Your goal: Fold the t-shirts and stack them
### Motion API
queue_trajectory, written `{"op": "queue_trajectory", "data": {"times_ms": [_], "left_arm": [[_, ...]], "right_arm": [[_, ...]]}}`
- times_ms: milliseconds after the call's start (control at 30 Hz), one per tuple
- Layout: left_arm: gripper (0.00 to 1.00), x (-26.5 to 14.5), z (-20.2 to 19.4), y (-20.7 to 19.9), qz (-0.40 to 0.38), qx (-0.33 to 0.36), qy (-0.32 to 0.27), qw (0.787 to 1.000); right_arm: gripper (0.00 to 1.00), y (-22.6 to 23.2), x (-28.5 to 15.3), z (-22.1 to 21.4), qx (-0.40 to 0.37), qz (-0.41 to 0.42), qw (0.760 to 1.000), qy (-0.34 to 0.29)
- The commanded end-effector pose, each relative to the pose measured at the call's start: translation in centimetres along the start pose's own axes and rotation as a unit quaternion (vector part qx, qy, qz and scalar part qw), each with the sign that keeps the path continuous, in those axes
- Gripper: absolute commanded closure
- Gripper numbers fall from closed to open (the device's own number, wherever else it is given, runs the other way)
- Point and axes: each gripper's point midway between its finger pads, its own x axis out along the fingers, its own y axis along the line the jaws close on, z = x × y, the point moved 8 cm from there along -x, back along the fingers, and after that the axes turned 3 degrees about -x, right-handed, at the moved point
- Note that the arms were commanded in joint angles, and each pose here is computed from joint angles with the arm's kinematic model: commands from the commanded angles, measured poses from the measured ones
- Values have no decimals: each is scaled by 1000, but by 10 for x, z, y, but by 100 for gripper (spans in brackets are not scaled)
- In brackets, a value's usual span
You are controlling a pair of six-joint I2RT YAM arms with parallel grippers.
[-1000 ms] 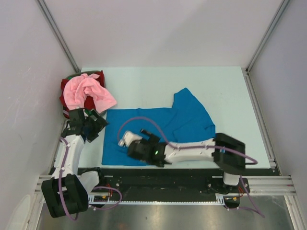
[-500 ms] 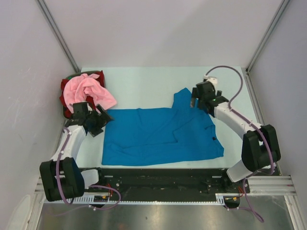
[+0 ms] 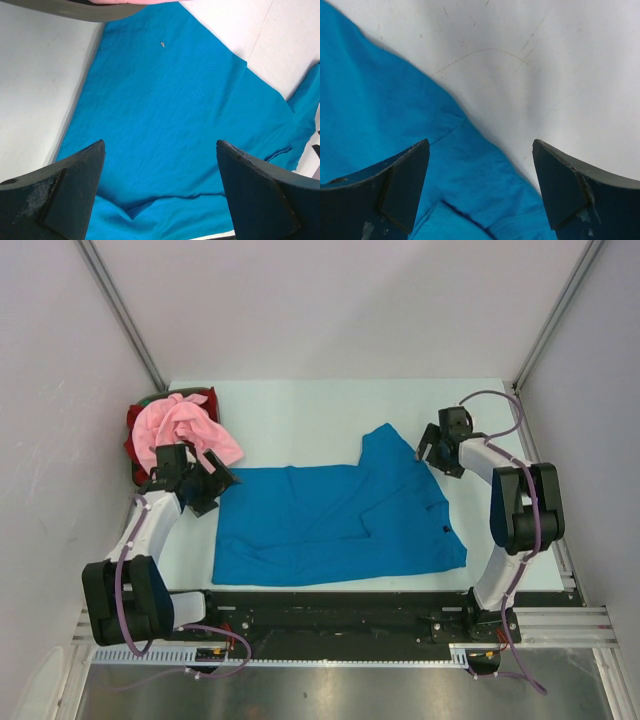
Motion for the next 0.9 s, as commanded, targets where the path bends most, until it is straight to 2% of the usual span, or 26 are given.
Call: {"op": "queue_trajectory", "data": {"times_ms": [0,100,300,333,400,433,500,533,567,867], "left_arm": [[3,0,12,-13,-27,6,-18,999],[3,3,11,-10,-20,8,-14,1000],[3,9,8,-7,-17,9,-6,1000],[3,8,8,-8,-18,10,-7,1000],[3,8,9,-8,-18,10,-8,1000],[4,7,9,-8,-19,10,-8,1000],[3,7,9,-8,-17,10,-6,1000],[4,7,8,-8,-18,12,-7,1000],[3,6,8,-7,-18,13,-9,1000],[3,6,8,-7,-19,12,-9,1000]], "right_arm": [[14,9,13,9,16,50,999,2],[19,8,19,6,19,57,998,12],[41,5,30,-6,17,48,998,40],[51,3,31,-8,18,46,998,44],[60,-1,34,-10,18,29,998,47],[74,-2,35,-11,20,22,998,47],[87,-6,36,-12,19,4,999,47],[90,-8,37,-13,19,-4,999,49],[100,-9,37,-14,18,-10,999,49],[100,-34,32,-10,26,-83,995,40]]}}
